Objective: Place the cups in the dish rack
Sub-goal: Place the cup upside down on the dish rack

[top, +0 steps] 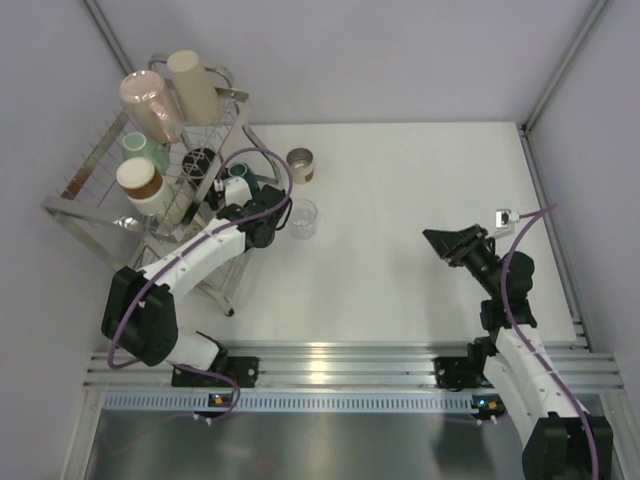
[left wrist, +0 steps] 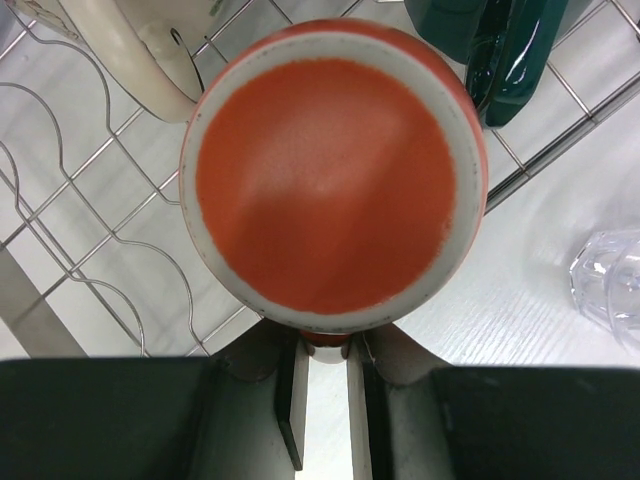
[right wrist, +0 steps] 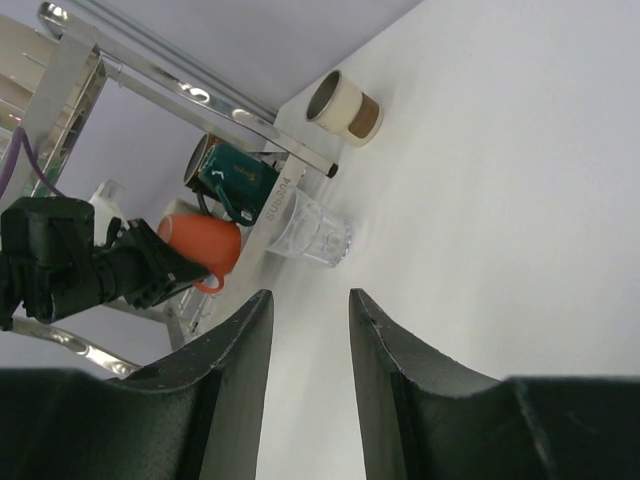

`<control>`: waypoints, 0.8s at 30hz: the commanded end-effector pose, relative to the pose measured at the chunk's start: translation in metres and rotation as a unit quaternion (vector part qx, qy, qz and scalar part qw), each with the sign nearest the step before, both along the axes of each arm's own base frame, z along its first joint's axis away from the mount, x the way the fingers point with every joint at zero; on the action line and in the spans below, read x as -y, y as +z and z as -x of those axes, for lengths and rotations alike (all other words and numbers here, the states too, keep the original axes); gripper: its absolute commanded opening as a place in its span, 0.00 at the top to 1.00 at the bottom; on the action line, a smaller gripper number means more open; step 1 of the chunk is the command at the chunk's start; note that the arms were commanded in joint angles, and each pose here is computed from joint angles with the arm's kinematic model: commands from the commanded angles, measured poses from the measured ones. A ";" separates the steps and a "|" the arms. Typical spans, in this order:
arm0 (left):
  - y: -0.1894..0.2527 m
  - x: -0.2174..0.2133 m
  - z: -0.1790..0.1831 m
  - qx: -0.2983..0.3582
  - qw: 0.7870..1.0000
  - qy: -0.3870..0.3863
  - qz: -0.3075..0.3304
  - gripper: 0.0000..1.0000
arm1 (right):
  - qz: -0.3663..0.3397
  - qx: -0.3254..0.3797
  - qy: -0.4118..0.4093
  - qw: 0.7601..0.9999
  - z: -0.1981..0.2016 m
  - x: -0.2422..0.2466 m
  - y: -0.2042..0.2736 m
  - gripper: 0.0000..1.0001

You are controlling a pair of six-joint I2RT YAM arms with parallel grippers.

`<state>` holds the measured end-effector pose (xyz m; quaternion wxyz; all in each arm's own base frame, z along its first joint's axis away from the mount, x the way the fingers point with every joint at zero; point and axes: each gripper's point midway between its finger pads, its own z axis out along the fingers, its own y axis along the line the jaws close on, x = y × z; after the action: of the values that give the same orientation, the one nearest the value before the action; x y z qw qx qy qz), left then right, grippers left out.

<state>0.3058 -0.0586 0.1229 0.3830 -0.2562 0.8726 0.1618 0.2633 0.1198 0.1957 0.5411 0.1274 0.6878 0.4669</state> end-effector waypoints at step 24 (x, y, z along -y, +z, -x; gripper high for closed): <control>0.013 -0.011 -0.010 0.019 0.999 -0.037 -0.011 0.72 | 0.018 0.039 -0.010 0.999 -0.002 0.003 0.021 0.63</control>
<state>0.2987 -0.0480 0.1092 0.3588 -0.2012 0.8958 0.1684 0.2631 0.1183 0.1943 0.5452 0.1251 0.6900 0.4594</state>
